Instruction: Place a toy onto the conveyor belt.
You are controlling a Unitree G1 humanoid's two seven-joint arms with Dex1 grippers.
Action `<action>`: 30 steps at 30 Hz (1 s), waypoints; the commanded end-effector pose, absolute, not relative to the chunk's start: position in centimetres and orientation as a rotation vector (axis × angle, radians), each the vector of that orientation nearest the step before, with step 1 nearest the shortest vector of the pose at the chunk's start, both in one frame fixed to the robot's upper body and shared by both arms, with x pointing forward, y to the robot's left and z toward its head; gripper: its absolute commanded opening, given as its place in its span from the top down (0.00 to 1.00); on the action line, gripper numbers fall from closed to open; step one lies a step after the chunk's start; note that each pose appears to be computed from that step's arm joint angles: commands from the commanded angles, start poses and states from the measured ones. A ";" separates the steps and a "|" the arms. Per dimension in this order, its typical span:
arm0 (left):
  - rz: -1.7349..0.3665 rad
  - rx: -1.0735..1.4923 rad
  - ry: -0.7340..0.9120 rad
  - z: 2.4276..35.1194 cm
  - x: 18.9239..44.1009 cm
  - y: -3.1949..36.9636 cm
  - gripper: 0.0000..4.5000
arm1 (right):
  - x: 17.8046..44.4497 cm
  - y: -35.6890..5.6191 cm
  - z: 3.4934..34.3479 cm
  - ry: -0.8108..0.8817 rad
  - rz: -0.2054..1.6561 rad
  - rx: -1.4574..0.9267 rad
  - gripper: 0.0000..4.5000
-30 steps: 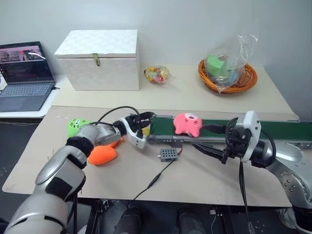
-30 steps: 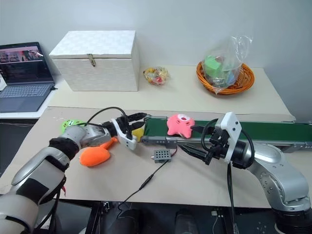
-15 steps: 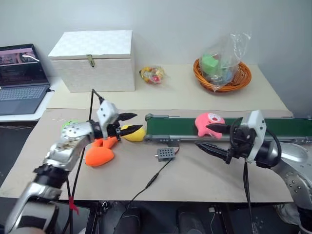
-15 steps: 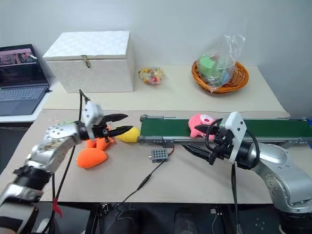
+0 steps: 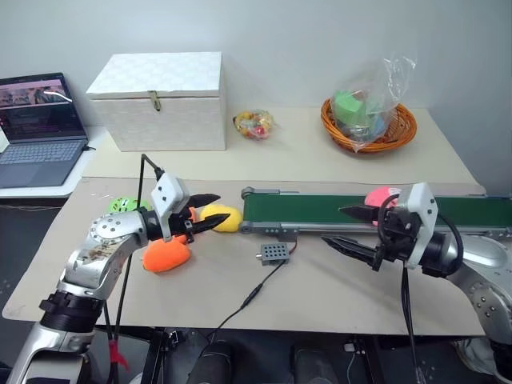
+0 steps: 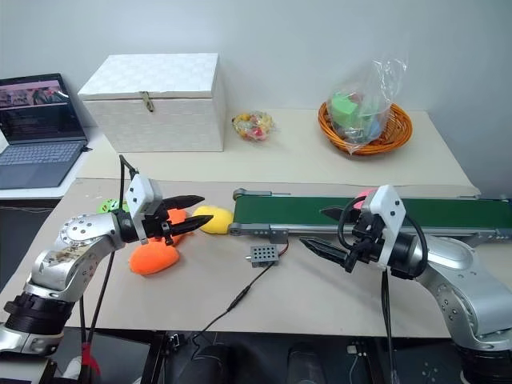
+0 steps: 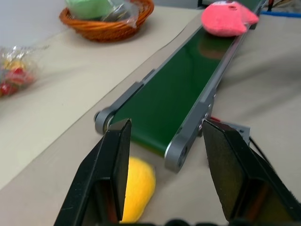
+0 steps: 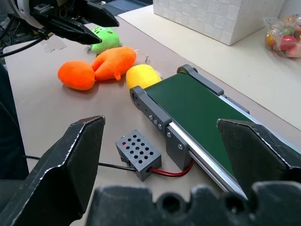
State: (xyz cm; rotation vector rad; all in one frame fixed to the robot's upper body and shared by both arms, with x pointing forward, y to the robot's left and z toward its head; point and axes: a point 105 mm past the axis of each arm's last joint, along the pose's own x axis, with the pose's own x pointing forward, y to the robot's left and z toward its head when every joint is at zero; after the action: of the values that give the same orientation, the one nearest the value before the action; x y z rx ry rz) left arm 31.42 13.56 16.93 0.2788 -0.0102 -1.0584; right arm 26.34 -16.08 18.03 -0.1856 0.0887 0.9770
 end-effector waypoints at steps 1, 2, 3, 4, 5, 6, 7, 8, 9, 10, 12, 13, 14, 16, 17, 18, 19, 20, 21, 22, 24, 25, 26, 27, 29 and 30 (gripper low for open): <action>-1.133 0.224 -0.046 18.6 30.6 12.6 0.44 | 26.3 -16.0 19.0 0.054 0.980 -0.211 0.00; -1.154 0.201 -0.042 18.7 30.4 12.4 0.44 | 26.3 -16.1 19.1 0.053 0.979 -0.212 0.00; -1.169 0.182 -0.038 18.8 30.3 12.2 0.44 | 26.3 -16.1 19.1 0.053 0.977 -0.212 0.00; -1.179 0.165 -0.036 18.8 30.2 12.1 0.44 | 26.2 -16.2 19.1 0.053 0.974 -0.213 0.00; -1.184 0.155 -0.034 18.9 30.2 12.0 0.44 | 26.2 -16.2 19.1 0.054 0.972 -0.213 0.00; -1.189 0.150 -0.031 18.9 30.2 12.0 0.44 | 26.2 -16.2 19.1 0.055 0.971 -0.214 0.00; -1.195 0.147 -0.030 18.9 30.2 11.9 0.44 | 26.2 -16.3 19.0 0.056 0.970 -0.215 0.00; -1.199 0.147 -0.031 18.9 30.2 11.7 0.44 | 26.2 -16.3 19.0 0.057 0.969 -0.216 0.00; -1.204 0.143 -0.031 18.9 30.3 11.6 0.44 | 26.2 -16.3 19.0 0.057 0.969 -0.216 0.00; -1.208 0.140 -0.032 18.9 30.3 11.5 0.44 | 26.2 -16.3 19.0 0.058 0.969 -0.217 0.00; -1.216 0.137 -0.034 18.9 30.4 11.3 0.44 | 26.2 -16.3 19.0 0.058 0.969 -0.220 0.00; -1.220 0.135 -0.036 18.9 30.4 11.2 0.44 | 26.2 -16.3 19.0 0.058 0.969 -0.221 0.00; -1.224 0.133 -0.038 18.9 30.4 11.1 0.44 | 26.2 -16.3 19.0 0.059 0.969 -0.221 0.00; -1.231 0.131 -0.042 19.0 30.4 10.8 0.44 | 26.1 -16.3 18.9 0.061 0.969 -0.222 0.00; -1.235 0.130 -0.043 19.0 30.3 10.7 0.44 | 26.1 -16.3 18.9 0.062 0.968 -0.222 0.00; -1.241 0.127 -0.044 19.1 30.3 10.6 0.44 | 26.0 -16.3 18.9 0.063 0.968 -0.222 0.00; -1.244 0.125 -0.045 19.1 30.2 10.6 0.44 | 26.0 -16.4 18.9 0.064 0.967 -0.222 0.00; -1.247 0.121 -0.042 19.1 30.2 10.5 0.44 | 26.0 -16.4 18.9 0.064 0.967 -0.222 0.00; -1.252 0.119 -0.040 19.1 30.2 10.5 0.44 | 26.0 -16.4 18.9 0.064 0.966 -0.222 0.00; -1.255 0.117 -0.041 19.1 30.1 10.4 0.44 | 26.0 -16.4 18.9 0.064 0.966 -0.221 0.00; -1.258 0.111 -0.045 19.3 30.1 10.4 0.44 | 25.9 -16.4 18.9 0.063 0.966 -0.221 0.00; -1.259 0.111 -0.045 19.4 30.1 10.4 0.44 | 25.9 -16.4 18.9 0.063 0.965 -0.221 0.00; -1.261 0.110 -0.046 19.4 30.1 10.4 0.44 | 25.9 -16.4 18.9 0.063 0.965 -0.221 0.00; -1.261 0.109 -0.046 19.4 30.1 10.4 0.44 | 25.9 -16.4 18.8 0.063 0.965 -0.220 0.00; -1.264 0.104 -0.051 19.6 30.1 10.4 0.44 | 25.9 -16.4 18.8 0.063 0.964 -0.219 0.00; -1.265 0.100 -0.053 19.6 30.1 10.4 0.44 | 25.9 -16.4 18.8 0.063 0.964 -0.219 0.00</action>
State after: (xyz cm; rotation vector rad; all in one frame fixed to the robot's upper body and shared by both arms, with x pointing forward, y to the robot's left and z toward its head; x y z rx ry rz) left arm 30.31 10.42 17.97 0.0901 0.0094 -1.2535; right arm 26.13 -16.31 17.57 -0.1865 0.1098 0.9693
